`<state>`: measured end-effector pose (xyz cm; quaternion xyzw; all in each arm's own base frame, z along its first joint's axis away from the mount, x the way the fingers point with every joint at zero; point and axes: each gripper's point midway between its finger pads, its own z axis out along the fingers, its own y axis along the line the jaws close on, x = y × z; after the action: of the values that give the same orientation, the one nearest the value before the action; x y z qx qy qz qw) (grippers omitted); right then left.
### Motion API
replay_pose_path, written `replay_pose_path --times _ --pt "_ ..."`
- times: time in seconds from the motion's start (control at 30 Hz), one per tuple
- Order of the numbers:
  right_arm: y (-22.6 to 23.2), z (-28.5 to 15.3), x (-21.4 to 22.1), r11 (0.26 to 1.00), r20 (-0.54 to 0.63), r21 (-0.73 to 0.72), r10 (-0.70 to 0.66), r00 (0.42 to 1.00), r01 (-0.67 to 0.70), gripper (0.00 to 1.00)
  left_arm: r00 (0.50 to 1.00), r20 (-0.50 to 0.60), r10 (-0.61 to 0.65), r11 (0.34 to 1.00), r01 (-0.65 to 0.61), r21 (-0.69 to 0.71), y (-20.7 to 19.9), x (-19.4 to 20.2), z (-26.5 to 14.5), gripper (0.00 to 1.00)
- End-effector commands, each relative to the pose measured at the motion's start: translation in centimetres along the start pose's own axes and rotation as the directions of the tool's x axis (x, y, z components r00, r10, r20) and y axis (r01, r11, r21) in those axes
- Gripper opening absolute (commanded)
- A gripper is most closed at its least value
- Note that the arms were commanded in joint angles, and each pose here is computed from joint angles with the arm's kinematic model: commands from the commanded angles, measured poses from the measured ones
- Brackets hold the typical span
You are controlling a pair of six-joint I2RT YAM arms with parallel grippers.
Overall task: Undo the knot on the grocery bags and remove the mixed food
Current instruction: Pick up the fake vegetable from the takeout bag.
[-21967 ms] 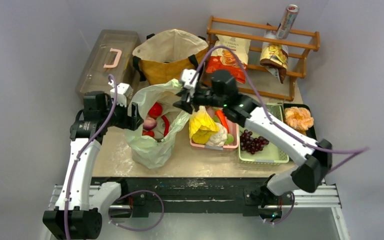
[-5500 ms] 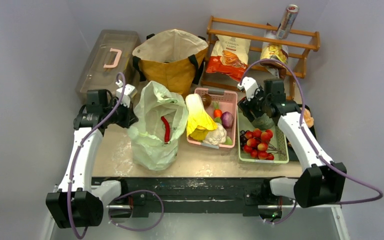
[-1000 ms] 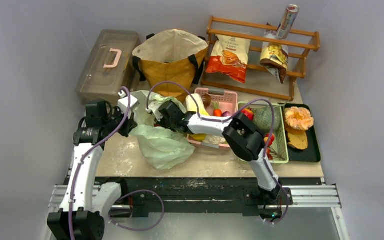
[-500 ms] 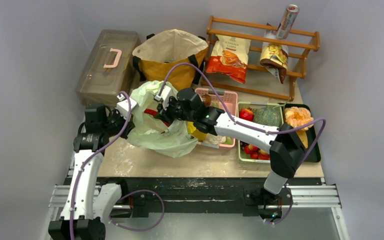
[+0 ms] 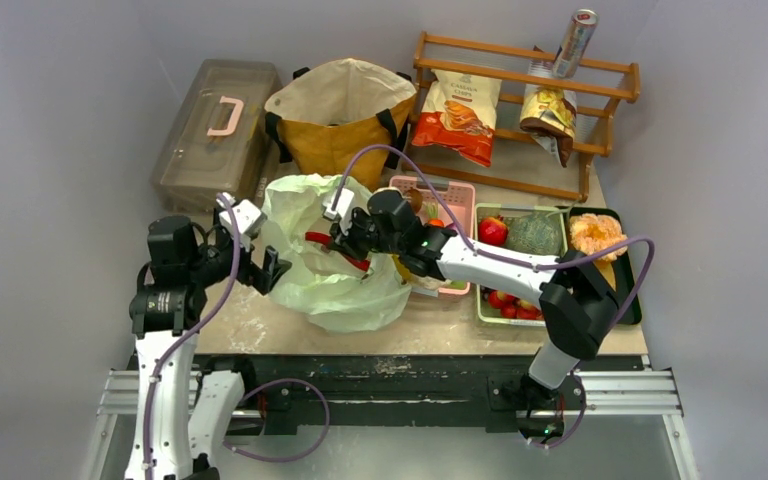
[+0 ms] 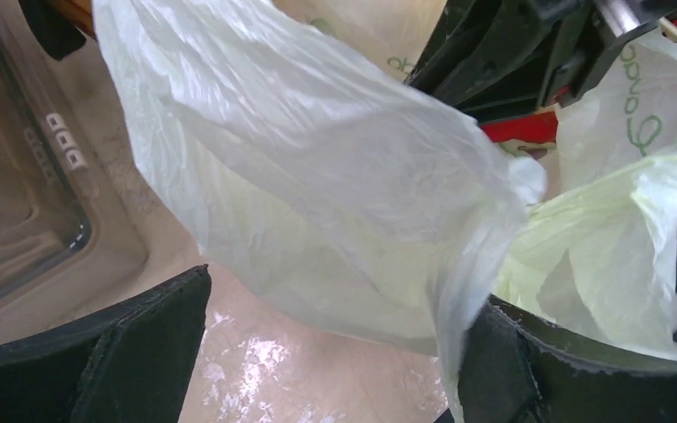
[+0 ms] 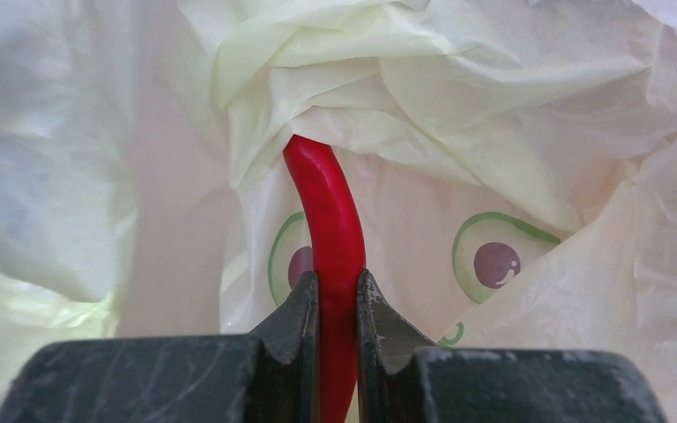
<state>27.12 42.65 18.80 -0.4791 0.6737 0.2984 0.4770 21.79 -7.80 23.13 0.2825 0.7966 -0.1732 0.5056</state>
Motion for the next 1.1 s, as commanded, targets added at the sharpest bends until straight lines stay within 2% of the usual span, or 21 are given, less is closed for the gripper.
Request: replay_pose_path --times 0.0,0.1,0.2,0.3,0.4,0.43,0.47,0.5,0.63,0.7,0.73,0.8,0.9,1.0,1.07 --pt "-0.8 -1.1 -3.3 0.994 0.121 0.017 -0.114 0.986 0.112 0.0 0.998 0.045 -0.034 0.999 0.033 0.037 0.2 -2.4 -0.7 0.99" --pt "-0.4 -1.2 -3.0 0.989 0.122 -0.007 -0.147 0.982 0.149 0.0 0.988 0.077 -0.137 0.986 0.129 0.107 1.4 -4.3 -0.6 1.0" --pt "0.1 -1.5 -3.2 0.982 0.139 -0.03 -0.179 0.974 0.185 0.0 0.988 -0.014 -0.154 0.949 0.152 0.275 0.2 -3.8 -0.2 1.0" --pt "0.8 -1.9 -3.8 0.973 0.174 -0.056 -0.21 0.962 0.223 0.0 0.984 -0.073 -0.161 0.949 0.175 0.263 1.1 -2.1 0.6 1.0" --pt "1.2 -2.1 -4.4 0.967 0.205 -0.064 -0.227 0.952 0.245 0.0 0.992 -0.024 -0.12 0.957 0.122 0.263 0.8 -1.8 1.0 1.0" --pt "1.3 -2.1 -4.6 0.966 0.21 -0.066 -0.231 0.95 0.249 0.0 0.993 -0.016 -0.117 0.955 0.117 0.272 0.5 -1.8 1.2 0.96" --pt "1.3 -2.1 -5.0 0.966 0.219 -0.063 -0.232 0.948 0.251 0.0 0.992 -0.026 -0.122 0.95 0.124 0.287 0.2 -1.6 1.4 0.88" --pt "1.3 -2.2 -5.3 0.965 0.228 -0.058 -0.235 0.945 0.254 0.0 0.99 -0.046 -0.136 0.942 0.144 0.303 -0.2 -1.3 1.5 0.78" --pt "1.2 -2.7 -5.9 0.963 0.235 -0.043 -0.25 0.939 0.267 0.0 0.976 -0.1 -0.192 0.919 0.215 0.329 -0.8 -0.8 1.3 0.26" --pt "1.2 -2.9 -5.4 0.961 0.221 -0.044 -0.259 0.94 0.275 0.0 0.976 -0.097 -0.196 0.925 0.217 0.313 -0.6 -0.9 1.2 0.06" --pt "1.3 -3.1 -5.2 0.96 0.217 -0.049 -0.26 0.941 0.277 0.0 0.973 -0.099 -0.208 0.93 0.228 0.289 -0.2 -0.7 1.2 0.0" --pt "1.4 -3.5 -4.8 0.96 0.203 -0.057 -0.259 0.944 0.275 0.0 0.969 -0.105 -0.224 0.946 0.242 0.217 1.0 -0.4 1.3 0.0" --pt "1.5 -4.4 -3.6 0.961 0.172 -0.055 -0.259 0.95 0.272 0.0 0.966 -0.097 -0.239 0.97 0.243 0.029 4.3 0.3 1.2 0.0" --pt "1.8 -5.5 -2.8 0.961 0.16 -0.054 -0.261 0.952 0.272 0.0 0.963 -0.063 -0.263 0.958 0.253 -0.133 6.9 0.5 0.8 0.0" --pt "1.7 -5.9 -2.5 0.963 0.152 -0.045 -0.256 0.955 0.266 0.0 0.96 -0.064 -0.271 0.949 0.256 -0.184 7.7 0.8 0.5 0.0"
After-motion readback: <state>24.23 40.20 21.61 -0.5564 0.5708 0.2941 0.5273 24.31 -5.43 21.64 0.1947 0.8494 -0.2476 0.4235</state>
